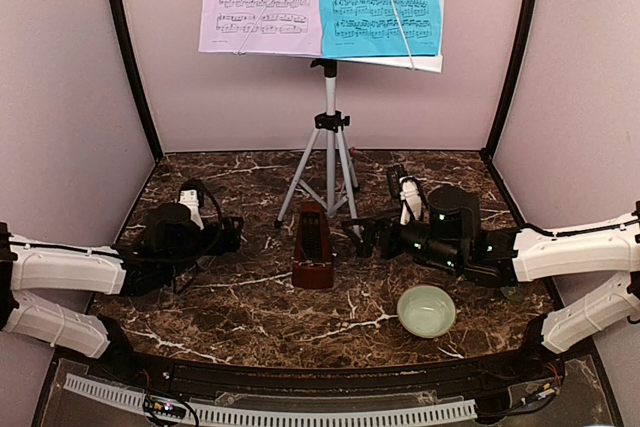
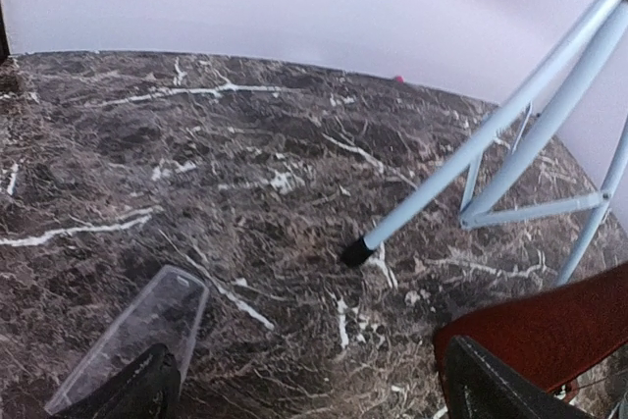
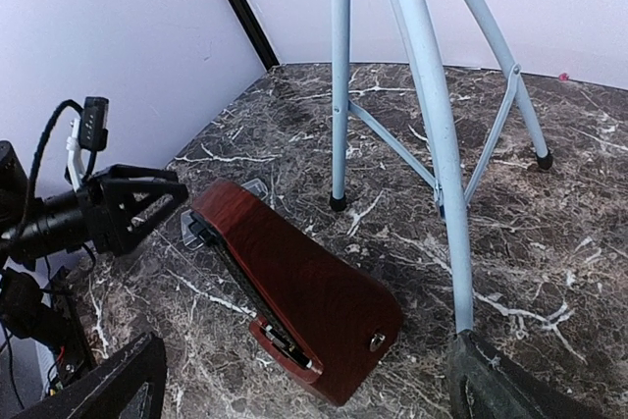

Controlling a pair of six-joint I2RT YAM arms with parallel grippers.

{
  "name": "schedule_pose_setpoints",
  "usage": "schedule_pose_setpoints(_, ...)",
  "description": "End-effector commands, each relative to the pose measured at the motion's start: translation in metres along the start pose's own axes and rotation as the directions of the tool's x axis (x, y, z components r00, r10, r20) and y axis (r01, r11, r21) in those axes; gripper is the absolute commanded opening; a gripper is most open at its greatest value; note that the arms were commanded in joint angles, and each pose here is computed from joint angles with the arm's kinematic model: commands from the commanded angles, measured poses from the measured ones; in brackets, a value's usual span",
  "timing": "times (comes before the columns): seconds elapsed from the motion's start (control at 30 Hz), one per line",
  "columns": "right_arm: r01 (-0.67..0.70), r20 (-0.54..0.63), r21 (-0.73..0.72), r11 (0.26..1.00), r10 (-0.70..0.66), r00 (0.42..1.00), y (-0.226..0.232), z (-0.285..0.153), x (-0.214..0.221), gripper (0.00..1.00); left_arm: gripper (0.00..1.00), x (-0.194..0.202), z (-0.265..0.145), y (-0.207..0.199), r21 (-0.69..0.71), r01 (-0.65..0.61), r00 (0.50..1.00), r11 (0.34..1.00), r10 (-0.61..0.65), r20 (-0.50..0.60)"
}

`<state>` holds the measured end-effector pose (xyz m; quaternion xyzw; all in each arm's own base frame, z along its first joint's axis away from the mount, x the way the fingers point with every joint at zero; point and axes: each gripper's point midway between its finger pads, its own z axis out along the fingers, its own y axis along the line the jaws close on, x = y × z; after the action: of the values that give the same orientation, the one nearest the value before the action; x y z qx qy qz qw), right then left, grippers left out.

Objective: Set up the instrument practice props

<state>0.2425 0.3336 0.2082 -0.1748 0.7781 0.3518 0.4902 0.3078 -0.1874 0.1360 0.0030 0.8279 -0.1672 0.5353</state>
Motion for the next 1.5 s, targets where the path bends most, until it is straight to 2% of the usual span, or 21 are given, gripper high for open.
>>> schedule_pose_setpoints(0.0, -0.001, 0.022, 0.017, 1.0, 0.001, 1.0, -0.003, -0.004, -0.006, 1.0, 0.97, -0.028, -0.012, 0.009, 0.026, 0.033, 0.998, 0.999, -0.035, 0.051)
schedule_pose_setpoints(0.17, -0.011, 0.028, 0.03, 1.0, 0.01, 1.0, -0.007, -0.007, -0.008, 1.0, 0.99, -0.058, -0.021, 0.027, 0.019, 0.05, 0.995, 0.999, -0.052, 0.088)
schedule_pose_setpoints(0.33, -0.009, 0.042, 0.05, 0.999, 0.007, 0.999, -0.015, -0.01, -0.015, 1.0, 0.99, -0.077, -0.019, 0.038, 0.007, 0.048, 0.997, 0.999, -0.048, 0.058)
schedule_pose_setpoints(0.67, 0.027, 0.11, 0.144, 0.989, -0.044, 0.993, -0.045, -0.024, -0.057, 1.0, 0.99, -0.115, 0.001, 0.016, 0.051, -0.017, 0.999, 0.999, 0.018, -0.033)
schedule_pose_setpoints(0.83, 0.004, 0.165, 0.209, 0.978, -0.039, 0.985, -0.072, -0.034, -0.086, 1.0, 0.99, -0.129, 0.014, 0.008, 0.052, -0.042, 0.997, 0.998, 0.045, -0.07)
schedule_pose_setpoints(1.0, -0.053, 0.208, 0.252, 0.966, -0.001, 0.978, -0.105, -0.047, -0.106, 1.0, 0.99, -0.124, 0.025, 0.021, 0.021, -0.059, 0.992, 0.998, 0.061, -0.106)
schedule_pose_setpoints(1.17, -0.163, 0.246, 0.253, 0.954, 0.1, 0.964, -0.145, -0.059, -0.112, 1.0, 0.99, -0.107, 0.034, 0.063, -0.037, 0.064, 0.985, 0.997, -0.069, -0.158)
schedule_pose_setpoints(1.3, -0.235, 0.259, 0.28, 0.931, 0.163, 0.952, -0.179, -0.068, -0.102, 1.0, 0.99, -0.085, 0.037, 0.089, -0.131, 0.12, 0.969, 0.984, -0.145, -0.201)
schedule_pose_setpoints(1.47, -0.288, 0.246, 0.299, 0.91, 0.218, 0.944, -0.204, -0.072, -0.077, 1.0, 0.99, -0.056, 0.037, 0.095, -0.15, 0.17, 0.952, 0.974, -0.202, -0.232)
